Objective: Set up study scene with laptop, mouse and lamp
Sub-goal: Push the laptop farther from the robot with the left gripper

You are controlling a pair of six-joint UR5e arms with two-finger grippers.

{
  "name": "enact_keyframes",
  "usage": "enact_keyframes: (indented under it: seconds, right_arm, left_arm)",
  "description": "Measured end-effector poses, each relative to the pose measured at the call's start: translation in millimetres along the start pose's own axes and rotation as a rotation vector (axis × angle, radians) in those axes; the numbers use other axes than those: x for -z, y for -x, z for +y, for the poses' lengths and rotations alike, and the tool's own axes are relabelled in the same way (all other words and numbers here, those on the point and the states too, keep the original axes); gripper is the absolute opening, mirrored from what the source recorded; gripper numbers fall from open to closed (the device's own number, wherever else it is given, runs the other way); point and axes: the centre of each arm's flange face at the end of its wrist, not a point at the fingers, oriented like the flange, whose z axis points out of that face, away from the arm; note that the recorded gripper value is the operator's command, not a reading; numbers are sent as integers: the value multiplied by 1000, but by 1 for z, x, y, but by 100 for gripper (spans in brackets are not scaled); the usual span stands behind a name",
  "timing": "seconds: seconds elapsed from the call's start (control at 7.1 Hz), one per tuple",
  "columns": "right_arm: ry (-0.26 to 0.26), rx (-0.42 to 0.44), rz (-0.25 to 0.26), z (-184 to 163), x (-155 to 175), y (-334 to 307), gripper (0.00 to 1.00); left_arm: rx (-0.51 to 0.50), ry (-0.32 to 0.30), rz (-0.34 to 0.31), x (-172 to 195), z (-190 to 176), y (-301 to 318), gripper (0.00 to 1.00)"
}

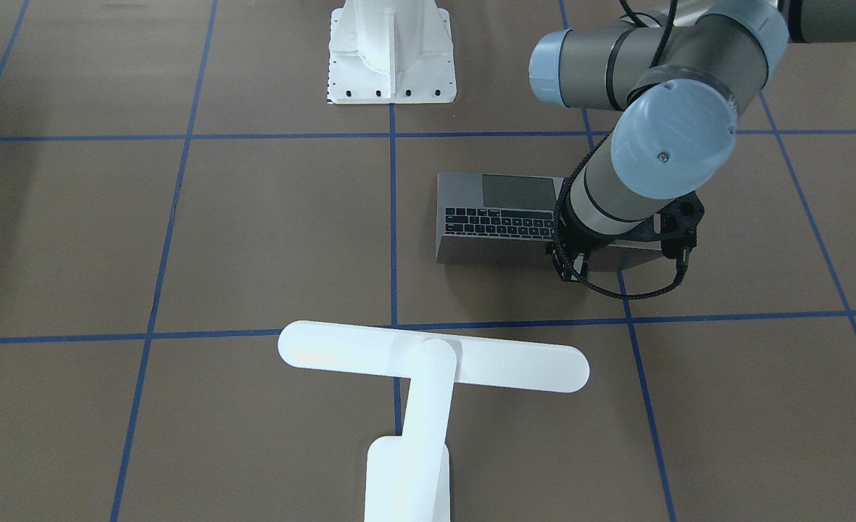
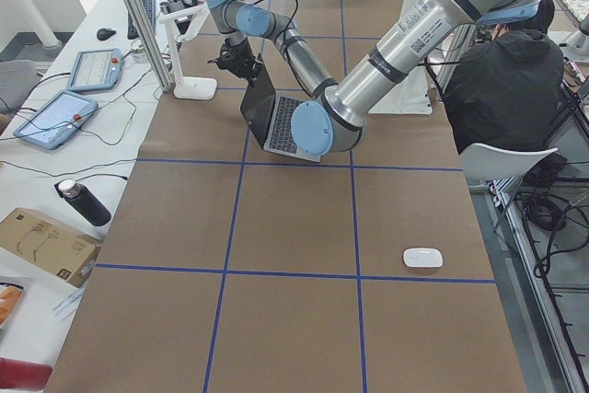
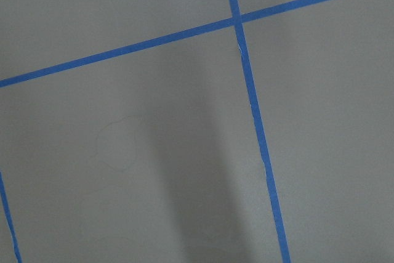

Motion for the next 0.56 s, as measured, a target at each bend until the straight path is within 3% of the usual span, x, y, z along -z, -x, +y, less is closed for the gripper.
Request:
enact_keyframes:
  seconds: [0.56]
  right_arm:
    - [1,-1,1,-12,-2,-1,99]
  left_arm:
    - [86,-3,-5,-4,-11,-10,0]
